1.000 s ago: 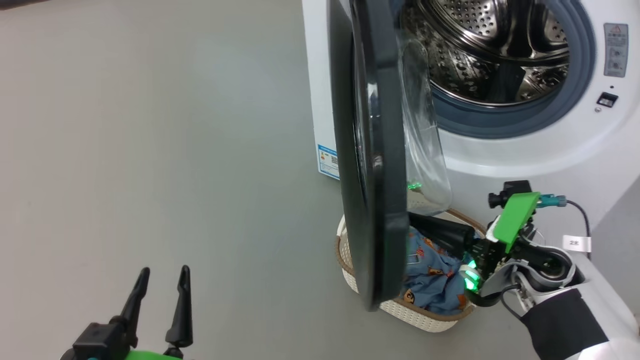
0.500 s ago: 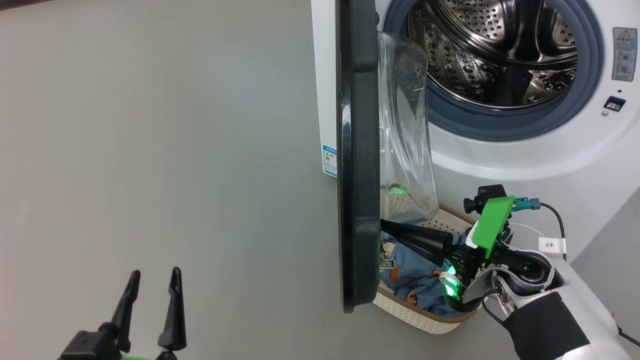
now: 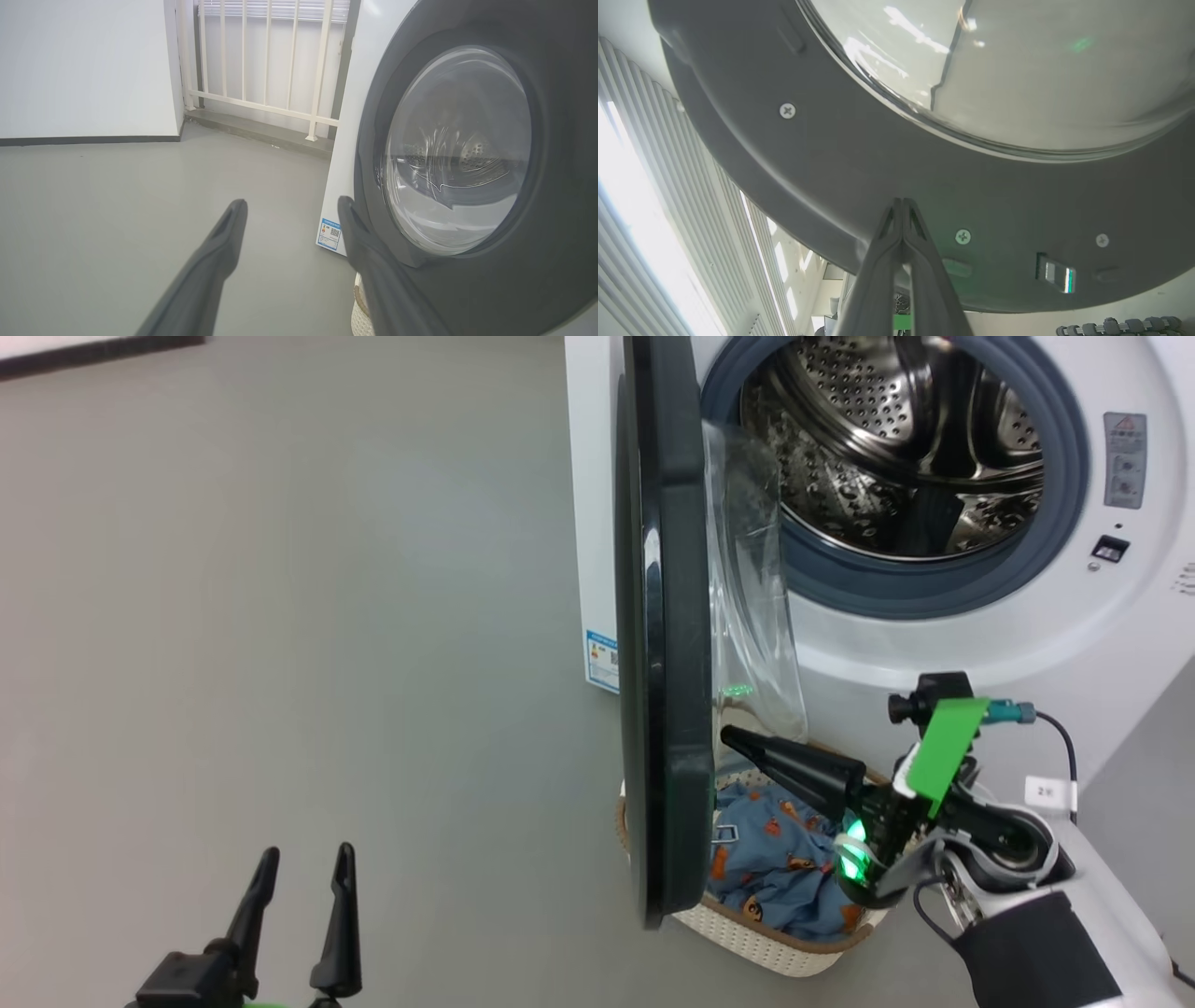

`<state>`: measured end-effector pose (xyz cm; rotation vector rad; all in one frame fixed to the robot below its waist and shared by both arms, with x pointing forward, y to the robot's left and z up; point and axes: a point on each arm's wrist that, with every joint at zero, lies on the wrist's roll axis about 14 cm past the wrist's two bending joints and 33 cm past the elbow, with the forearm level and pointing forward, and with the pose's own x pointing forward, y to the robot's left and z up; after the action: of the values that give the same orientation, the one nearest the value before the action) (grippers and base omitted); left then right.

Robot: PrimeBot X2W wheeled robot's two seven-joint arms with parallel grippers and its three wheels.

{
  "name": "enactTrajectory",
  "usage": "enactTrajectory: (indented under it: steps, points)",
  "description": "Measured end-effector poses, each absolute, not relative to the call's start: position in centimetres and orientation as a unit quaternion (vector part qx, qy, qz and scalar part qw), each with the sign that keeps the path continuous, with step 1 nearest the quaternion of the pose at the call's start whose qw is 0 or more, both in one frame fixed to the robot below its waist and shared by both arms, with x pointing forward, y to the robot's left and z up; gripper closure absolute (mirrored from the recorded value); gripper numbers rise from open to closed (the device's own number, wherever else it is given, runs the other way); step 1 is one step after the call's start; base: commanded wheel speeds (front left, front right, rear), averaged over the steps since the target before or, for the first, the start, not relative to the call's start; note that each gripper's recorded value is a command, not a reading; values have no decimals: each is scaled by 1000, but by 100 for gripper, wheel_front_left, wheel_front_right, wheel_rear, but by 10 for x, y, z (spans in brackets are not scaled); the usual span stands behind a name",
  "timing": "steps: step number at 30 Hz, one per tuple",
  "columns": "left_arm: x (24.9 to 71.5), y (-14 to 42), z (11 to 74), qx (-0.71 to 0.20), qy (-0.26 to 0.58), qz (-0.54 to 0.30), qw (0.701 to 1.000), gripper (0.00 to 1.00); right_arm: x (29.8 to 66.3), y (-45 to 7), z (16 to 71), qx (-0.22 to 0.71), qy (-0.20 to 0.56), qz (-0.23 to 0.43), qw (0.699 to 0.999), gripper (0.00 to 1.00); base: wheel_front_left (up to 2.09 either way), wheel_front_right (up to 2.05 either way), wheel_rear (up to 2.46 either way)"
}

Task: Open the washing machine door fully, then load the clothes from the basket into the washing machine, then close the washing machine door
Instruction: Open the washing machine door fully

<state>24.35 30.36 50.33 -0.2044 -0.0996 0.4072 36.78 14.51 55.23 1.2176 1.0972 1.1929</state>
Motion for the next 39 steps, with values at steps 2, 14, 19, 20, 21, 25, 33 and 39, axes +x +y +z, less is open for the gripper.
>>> enactTrajectory:
  steps: [2, 14, 19, 20, 21, 25, 33, 39]
  points:
    - [245, 300, 503, -103, -49, 193, 975, 0, 366, 139, 552, 512, 452, 496, 536, 100, 0, 0, 0]
    - [276, 276, 505, -104, -44, 134, 985, 0, 381, 89, 572, 506, 360, 477, 622, 0, 0, 0, 0]
    - [293, 262, 506, -102, -42, 104, 988, 0, 392, 58, 580, 484, 298, 451, 688, 0, 0, 0, 0]
    - [296, 259, 507, -104, -43, 98, 989, 0, 393, 52, 580, 473, 286, 444, 706, 0, 0, 0, 0]
    - [302, 253, 507, -105, -42, 88, 990, 0, 396, 39, 580, 462, 260, 427, 732, 0, 0, 0, 0]
    - [314, 242, 508, -106, -43, 67, 991, 0, 401, 10, 581, 440, 205, 390, 782, 0, 0, 0, 0]
    - [335, 219, 510, -112, -43, 30, 992, 0, 399, -36, 588, 402, 100, 329, 849, 0, 0, 0, 0]
    - [347, 202, 512, -114, -42, 4, 993, 0, 402, -81, 594, 350, 11, 272, 896, 0, 0, 0, 0]
